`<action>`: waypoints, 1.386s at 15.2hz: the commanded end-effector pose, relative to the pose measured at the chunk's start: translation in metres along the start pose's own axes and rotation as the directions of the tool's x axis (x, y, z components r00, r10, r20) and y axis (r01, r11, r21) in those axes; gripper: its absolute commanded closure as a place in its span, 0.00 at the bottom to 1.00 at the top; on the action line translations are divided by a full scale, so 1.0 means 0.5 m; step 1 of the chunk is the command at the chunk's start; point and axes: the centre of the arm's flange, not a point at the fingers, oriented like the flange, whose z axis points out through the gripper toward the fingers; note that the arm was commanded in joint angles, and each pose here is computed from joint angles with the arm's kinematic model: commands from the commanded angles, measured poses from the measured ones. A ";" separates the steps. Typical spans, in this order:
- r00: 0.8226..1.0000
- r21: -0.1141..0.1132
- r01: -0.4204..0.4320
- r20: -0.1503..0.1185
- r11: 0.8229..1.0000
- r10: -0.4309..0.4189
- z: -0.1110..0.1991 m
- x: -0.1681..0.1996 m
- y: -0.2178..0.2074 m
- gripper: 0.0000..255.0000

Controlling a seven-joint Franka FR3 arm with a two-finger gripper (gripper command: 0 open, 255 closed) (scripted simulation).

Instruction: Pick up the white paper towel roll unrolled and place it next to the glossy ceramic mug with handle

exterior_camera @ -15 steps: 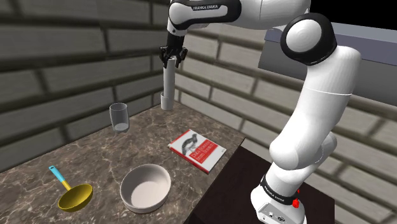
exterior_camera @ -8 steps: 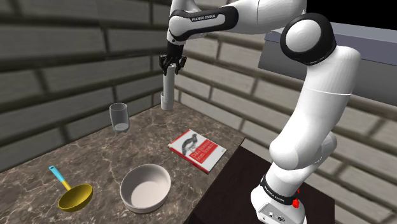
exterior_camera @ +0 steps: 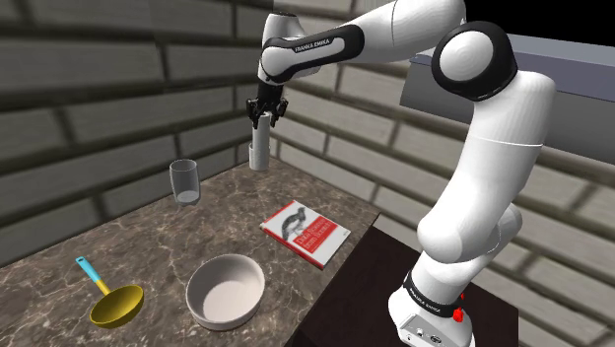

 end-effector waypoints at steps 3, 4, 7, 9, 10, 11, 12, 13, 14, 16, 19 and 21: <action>1.000 0.000 0.000 -0.001 1.000 0.000 0.040 -0.009 0.000 1.00; 1.000 0.000 0.000 -0.001 1.000 0.000 0.051 -0.012 0.000 1.00; 1.000 0.000 0.000 -0.001 1.000 0.000 0.082 -0.019 0.000 1.00; 1.000 0.000 0.000 -0.001 1.000 0.000 0.102 -0.024 0.000 1.00; 1.000 0.000 0.000 -0.001 1.000 0.000 0.111 -0.026 0.000 1.00; 1.000 0.000 0.000 -0.001 1.000 0.000 0.111 -0.026 0.000 1.00; 1.000 0.000 0.000 -0.001 1.000 0.000 0.111 -0.026 0.000 1.00; 1.000 0.000 0.000 -0.001 1.000 0.000 0.111 -0.026 0.000 1.00; 1.000 0.000 0.000 -0.001 1.000 0.000 0.111 -0.026 0.000 1.00; 1.000 0.000 0.000 -0.001 1.000 0.000 0.111 -0.026 0.000 1.00; 1.000 0.000 0.000 -0.001 1.000 0.000 0.111 -0.026 0.000 0.00; 1.000 0.000 0.000 -0.001 1.000 0.000 0.111 -0.026 0.000 0.00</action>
